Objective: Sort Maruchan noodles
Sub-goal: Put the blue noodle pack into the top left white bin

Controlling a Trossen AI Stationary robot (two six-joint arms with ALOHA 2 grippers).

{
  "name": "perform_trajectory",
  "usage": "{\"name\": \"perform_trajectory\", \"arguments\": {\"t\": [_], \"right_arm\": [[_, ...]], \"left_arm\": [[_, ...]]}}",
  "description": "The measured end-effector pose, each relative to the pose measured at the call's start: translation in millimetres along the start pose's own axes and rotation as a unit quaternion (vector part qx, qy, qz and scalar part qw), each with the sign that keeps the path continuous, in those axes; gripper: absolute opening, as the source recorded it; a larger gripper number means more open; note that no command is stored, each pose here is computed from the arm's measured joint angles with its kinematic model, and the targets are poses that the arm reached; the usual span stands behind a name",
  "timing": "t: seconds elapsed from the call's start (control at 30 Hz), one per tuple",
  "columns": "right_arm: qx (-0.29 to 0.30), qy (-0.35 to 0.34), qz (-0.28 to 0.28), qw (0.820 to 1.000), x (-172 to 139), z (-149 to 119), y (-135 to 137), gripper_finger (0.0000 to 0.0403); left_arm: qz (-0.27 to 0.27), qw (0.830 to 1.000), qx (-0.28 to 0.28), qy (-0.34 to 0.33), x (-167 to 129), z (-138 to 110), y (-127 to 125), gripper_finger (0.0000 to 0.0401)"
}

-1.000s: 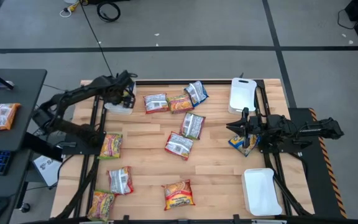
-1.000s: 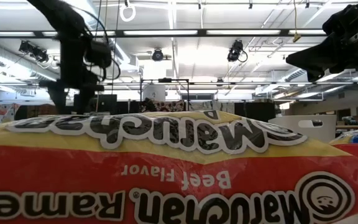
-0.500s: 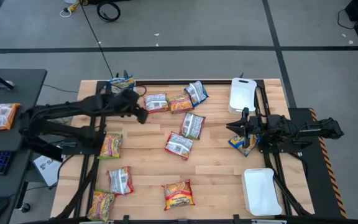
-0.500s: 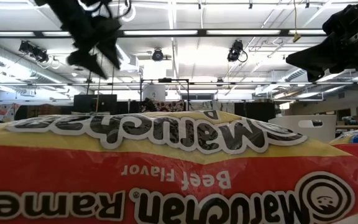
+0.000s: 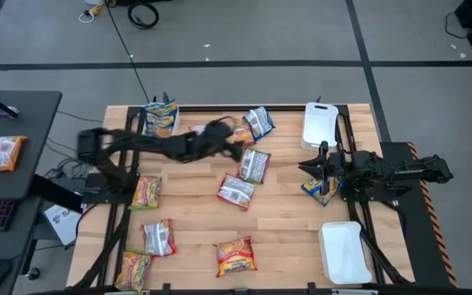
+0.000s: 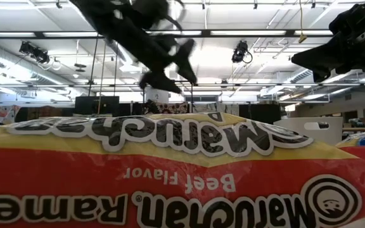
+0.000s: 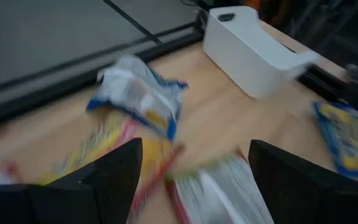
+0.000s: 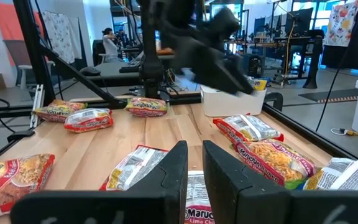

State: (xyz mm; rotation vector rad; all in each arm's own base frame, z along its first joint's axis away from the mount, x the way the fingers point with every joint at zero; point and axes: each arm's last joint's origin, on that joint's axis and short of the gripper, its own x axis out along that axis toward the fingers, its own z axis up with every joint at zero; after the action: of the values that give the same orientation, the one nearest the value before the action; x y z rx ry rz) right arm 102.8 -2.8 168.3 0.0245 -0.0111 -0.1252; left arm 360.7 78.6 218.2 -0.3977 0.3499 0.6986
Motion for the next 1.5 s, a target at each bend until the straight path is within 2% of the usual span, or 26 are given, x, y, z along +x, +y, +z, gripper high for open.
{"name": "perform_trajectory", "arguments": {"t": [0.2, 0.43, 0.63, 0.73, 0.8, 0.93, 1.07, 1.17, 1.23, 1.37, 1.5], "right_arm": [[0.0, -0.002, 0.0, 1.0, 0, 0, 0, 0.0056], [0.0, -0.003, 0.0, 1.0, 0, 1, 0, 0.0056], [0.001, -0.005, 0.0, 1.0, 0, 1, 0, 0.0056], [0.001, -0.005, 0.0, 1.0, 0, 1, 0, 0.0056], [0.001, -0.005, 0.0, 1.0, 0, 1, 0, 0.0056], [0.001, -0.005, 0.0, 1.0, 0, 1, 0, 0.0056], [0.001, -0.005, 0.0, 1.0, 0, 1, 0, 0.0056], [0.001, -0.005, 0.0, 1.0, 0, 1, 0, 0.0056], [0.001, -0.005, 0.0, 1.0, 0, 1, 0, 0.0056], [0.001, -0.005, 0.0, 1.0, 0, 1, 0, 0.0056], [0.001, -0.005, 0.0, 1.0, 0, 1, 0, 0.0056]], "left_arm": [[0.044, 0.998, 0.032, -0.015, 70, 0, -25, 0.0297], [0.079, 0.993, 0.09, -0.017, 129, -13, -35, 0.0297], [0.116, 0.982, 0.144, -0.034, 164, -17, -47, 0.0297], [0.122, 0.976, 0.178, -0.03, 183, -29, -50, 0.0297], [0.15, 0.967, 0.205, -0.026, 194, -39, -48, 0.0297], [0.189, 0.947, 0.259, -0.018, 203, -50, -47, 0.0297], [0.193, 0.941, 0.279, -0.018, 204, -51, -48, 0.0291], [0.195, 0.939, 0.283, -0.01, 204, -51, -47, 0.0264], [0.204, 0.939, 0.275, 0.001, 204, -48, -45, 0.0229], [0.219, 0.944, 0.243, 0.03, 205, -30, -37, 0.0135], [0.21, 0.953, 0.211, 0.062, 206, -18, -28, 0.0045]]}}
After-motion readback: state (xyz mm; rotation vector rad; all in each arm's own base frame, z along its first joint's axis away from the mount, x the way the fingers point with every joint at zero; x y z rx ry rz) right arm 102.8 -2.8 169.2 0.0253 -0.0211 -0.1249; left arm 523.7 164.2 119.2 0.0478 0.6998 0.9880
